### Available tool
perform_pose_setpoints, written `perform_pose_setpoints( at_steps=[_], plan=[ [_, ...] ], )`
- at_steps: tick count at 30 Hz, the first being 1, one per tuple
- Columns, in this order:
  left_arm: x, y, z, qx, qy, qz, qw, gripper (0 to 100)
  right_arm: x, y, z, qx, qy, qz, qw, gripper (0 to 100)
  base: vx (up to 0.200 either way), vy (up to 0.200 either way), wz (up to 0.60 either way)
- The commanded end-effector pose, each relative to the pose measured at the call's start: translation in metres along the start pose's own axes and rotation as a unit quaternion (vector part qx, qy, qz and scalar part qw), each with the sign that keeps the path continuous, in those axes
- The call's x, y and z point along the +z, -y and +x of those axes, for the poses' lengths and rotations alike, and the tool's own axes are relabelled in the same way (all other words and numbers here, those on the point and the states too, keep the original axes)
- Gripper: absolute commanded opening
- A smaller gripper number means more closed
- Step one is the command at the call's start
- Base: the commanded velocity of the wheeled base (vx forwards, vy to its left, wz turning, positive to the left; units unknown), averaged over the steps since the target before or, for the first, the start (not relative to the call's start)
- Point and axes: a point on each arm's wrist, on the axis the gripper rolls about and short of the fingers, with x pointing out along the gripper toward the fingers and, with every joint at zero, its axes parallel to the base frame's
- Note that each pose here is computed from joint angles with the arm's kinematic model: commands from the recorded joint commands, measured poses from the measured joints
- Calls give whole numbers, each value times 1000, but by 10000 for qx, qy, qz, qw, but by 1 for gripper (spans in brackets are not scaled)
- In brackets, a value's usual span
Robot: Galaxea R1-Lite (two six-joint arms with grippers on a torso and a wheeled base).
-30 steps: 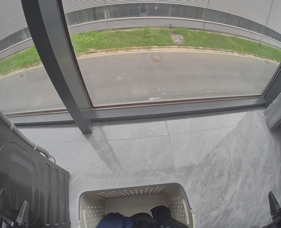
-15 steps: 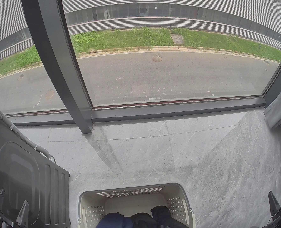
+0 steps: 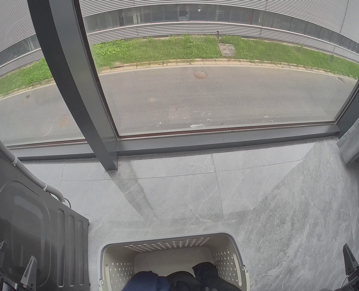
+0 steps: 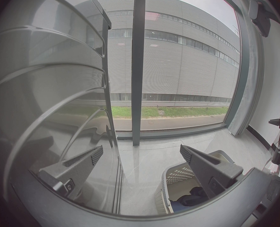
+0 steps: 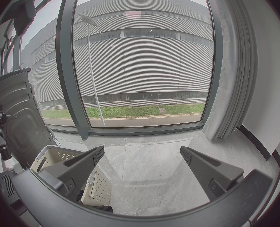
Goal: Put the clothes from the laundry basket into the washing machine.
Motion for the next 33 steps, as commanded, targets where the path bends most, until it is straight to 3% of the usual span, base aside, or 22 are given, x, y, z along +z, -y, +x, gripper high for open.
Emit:
perform_pose_setpoints(
  at_steps=[1, 33],
  plan=[
    [-5, 0, 0, 0, 3, -2, 10000, 100, -5, 0, 0, 3, -7, 1, 10000, 100, -200, 0, 0],
    [-5, 0, 0, 0, 3, -2, 10000, 100, -5, 0, 0, 3, -7, 1, 10000, 100, -200, 0, 0]
  ],
)
